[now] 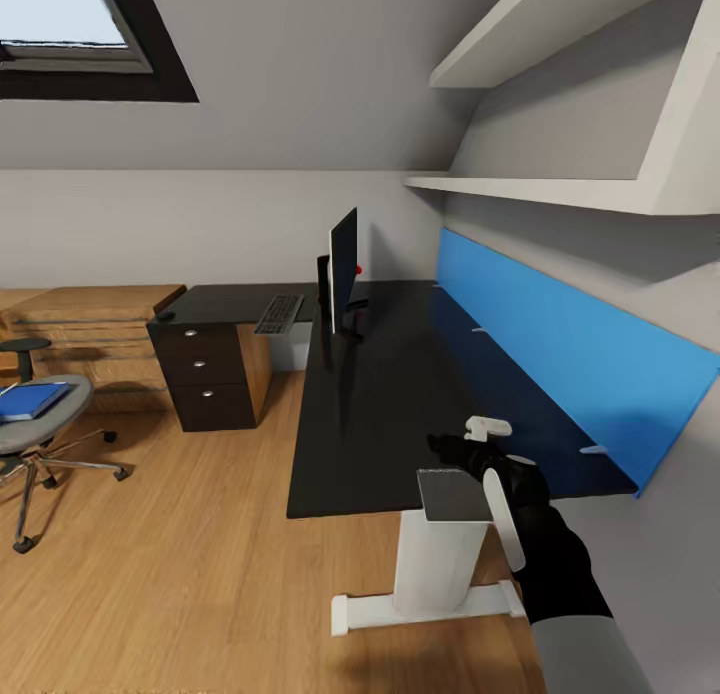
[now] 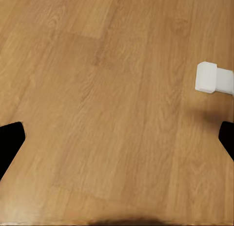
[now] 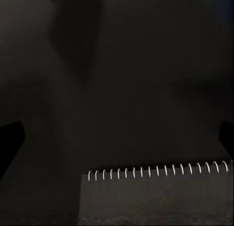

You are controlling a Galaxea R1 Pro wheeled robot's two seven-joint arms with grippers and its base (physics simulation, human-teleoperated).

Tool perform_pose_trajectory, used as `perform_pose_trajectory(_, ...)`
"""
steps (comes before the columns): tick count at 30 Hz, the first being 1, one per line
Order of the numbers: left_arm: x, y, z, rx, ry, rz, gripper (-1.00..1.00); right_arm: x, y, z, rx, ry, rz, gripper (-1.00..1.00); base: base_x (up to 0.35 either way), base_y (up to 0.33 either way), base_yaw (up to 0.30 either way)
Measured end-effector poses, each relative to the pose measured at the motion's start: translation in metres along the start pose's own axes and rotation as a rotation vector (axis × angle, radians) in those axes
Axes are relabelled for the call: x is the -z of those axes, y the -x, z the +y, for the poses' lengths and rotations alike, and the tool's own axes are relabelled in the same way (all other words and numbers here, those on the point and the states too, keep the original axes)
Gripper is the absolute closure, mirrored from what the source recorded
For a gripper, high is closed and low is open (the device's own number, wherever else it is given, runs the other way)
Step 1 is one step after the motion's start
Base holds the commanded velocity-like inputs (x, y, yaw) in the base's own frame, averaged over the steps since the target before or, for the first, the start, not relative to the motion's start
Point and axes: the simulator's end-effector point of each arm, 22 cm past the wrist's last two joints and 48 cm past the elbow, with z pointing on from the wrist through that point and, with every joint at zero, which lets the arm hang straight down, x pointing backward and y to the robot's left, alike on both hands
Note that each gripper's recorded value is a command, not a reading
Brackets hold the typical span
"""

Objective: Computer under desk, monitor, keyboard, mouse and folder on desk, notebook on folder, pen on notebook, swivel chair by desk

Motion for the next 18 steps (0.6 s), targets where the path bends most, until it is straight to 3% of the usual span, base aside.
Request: perform_pose_trajectory(18,0.000,0.000,0.000,0.000,-0.001,0.001,-1.00,-0.004,-0.024,0.001,-0.026,0.019,0.038,-1.00,-0.319,0.000,0.000)
